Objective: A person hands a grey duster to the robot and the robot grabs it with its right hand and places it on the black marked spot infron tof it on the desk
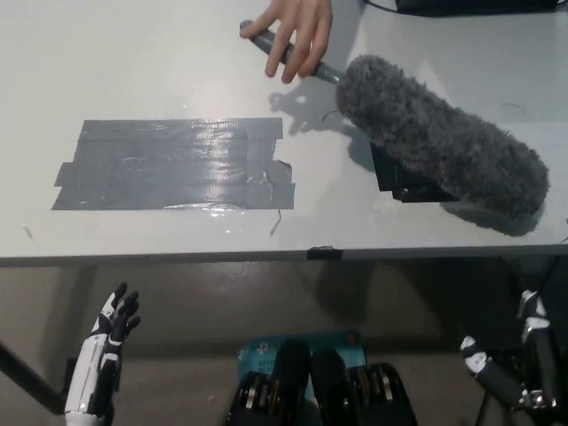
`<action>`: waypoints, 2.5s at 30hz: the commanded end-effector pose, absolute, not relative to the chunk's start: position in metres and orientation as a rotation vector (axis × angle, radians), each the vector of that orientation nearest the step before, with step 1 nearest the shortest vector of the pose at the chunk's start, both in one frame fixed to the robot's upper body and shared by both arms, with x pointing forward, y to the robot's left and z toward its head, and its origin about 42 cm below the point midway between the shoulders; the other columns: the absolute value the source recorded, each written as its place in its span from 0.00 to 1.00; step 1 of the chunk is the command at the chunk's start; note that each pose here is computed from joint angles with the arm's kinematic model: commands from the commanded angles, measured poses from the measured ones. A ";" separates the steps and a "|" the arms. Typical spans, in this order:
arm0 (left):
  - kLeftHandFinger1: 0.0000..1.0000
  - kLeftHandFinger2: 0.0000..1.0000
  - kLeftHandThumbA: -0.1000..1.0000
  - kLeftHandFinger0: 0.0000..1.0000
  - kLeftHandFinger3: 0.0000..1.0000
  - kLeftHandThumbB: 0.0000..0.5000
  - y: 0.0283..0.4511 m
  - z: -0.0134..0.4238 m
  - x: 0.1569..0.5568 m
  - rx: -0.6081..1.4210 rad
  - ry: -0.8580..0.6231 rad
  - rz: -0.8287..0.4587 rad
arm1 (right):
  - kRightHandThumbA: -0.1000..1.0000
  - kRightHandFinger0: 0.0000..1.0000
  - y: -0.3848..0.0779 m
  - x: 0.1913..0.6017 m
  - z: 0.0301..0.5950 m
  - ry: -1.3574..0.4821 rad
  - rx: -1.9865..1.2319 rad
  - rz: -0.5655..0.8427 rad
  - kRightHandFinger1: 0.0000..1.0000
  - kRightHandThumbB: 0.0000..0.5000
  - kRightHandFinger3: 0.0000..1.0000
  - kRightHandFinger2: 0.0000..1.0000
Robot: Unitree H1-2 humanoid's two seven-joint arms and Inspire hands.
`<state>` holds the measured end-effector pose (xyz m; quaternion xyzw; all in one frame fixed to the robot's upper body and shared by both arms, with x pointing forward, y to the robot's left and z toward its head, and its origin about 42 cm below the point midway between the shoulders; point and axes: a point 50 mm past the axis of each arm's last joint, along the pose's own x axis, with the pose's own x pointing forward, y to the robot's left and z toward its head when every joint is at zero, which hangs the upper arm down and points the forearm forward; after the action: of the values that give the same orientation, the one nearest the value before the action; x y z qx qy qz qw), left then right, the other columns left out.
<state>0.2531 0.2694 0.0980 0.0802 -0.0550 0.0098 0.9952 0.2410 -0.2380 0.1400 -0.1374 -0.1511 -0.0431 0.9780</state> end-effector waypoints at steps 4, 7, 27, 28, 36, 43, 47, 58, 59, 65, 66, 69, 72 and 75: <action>1.00 1.00 1.00 1.00 1.00 0.35 0.273 0.115 0.256 0.185 -0.187 -0.004 | 0.75 1.00 -0.241 0.256 0.257 -0.618 -0.664 -0.154 1.00 0.83 1.00 1.00; 1.00 1.00 1.00 1.00 1.00 0.35 0.273 0.116 0.258 0.192 -0.187 0.001 | 0.77 1.00 -0.235 0.271 0.289 -0.667 -0.792 -0.187 1.00 0.90 1.00 1.00; 1.00 1.00 0.99 1.00 1.00 0.35 0.268 0.120 0.267 0.196 -0.211 -0.023 | 0.99 1.00 -0.195 0.458 0.347 -0.339 -1.115 -0.048 1.00 1.00 1.00 1.00; 1.00 1.00 0.99 1.00 1.00 0.35 0.268 0.120 0.267 0.197 -0.211 -0.021 | 0.99 1.00 -0.193 0.463 0.348 -0.321 -1.124 -0.043 1.00 1.00 1.00 1.00; 1.00 1.00 0.99 1.00 1.00 0.34 0.266 0.122 0.268 0.199 -0.203 -0.032 | 1.00 1.00 -0.190 0.502 0.349 -0.170 -1.190 -0.002 1.00 1.00 1.00 1.00; 1.00 1.00 0.98 1.00 1.00 0.34 0.265 0.122 0.270 0.202 -0.201 -0.041 | 0.92 1.00 -0.190 0.524 0.339 -0.065 -1.258 0.008 1.00 1.00 1.00 1.00; 1.00 1.00 0.98 1.00 1.00 0.37 0.264 0.122 0.269 0.205 -0.198 -0.044 | 0.16 0.85 -0.194 0.533 0.334 -0.063 -1.251 -0.079 0.74 0.65 0.94 0.68; 1.00 1.00 0.99 1.00 1.00 0.31 0.263 0.123 0.271 0.215 -0.199 -0.054 | 0.00 0.00 -0.210 0.522 0.340 -0.356 -1.131 -0.259 0.40 0.35 0.90 0.79; 1.00 1.00 0.99 1.00 1.00 0.30 0.263 0.123 0.271 0.215 -0.198 -0.053 | 0.00 0.00 -0.210 0.521 0.342 -0.365 -1.130 -0.261 0.40 0.30 0.92 0.81; 1.00 1.00 0.98 1.00 1.00 0.28 0.262 0.120 0.269 0.214 -0.190 -0.055 | 0.00 0.03 -0.209 0.511 0.364 -0.471 -1.101 -0.303 0.53 0.27 1.00 0.88; 1.00 1.00 0.98 1.00 1.00 0.29 0.262 0.120 0.269 0.214 -0.190 -0.056 | 0.00 0.05 -0.209 0.508 0.371 -0.490 -1.107 -0.310 0.56 0.28 1.00 0.91; 1.00 1.00 0.98 1.00 1.00 0.28 0.262 0.120 0.268 0.210 -0.189 -0.058 | 0.00 0.06 -0.208 0.503 0.385 -0.536 -1.115 -0.327 0.58 0.29 0.88 0.97; 1.00 1.00 0.98 1.00 1.00 0.27 0.262 0.119 0.267 0.212 -0.185 -0.059 | 0.00 0.16 -0.211 0.505 0.395 -0.549 -1.135 -0.327 0.68 0.36 0.85 0.99; 1.00 1.00 0.98 1.00 1.00 0.26 0.262 0.120 0.267 0.217 -0.191 -0.057 | 0.00 0.10 -0.214 0.512 0.393 -0.549 -1.175 -0.307 0.56 0.42 0.76 0.81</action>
<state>0.2667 0.2610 0.1071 0.0941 -0.0673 -0.0169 0.9931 0.5066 -0.2124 0.3422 -0.5402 -0.1734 -0.1150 0.8154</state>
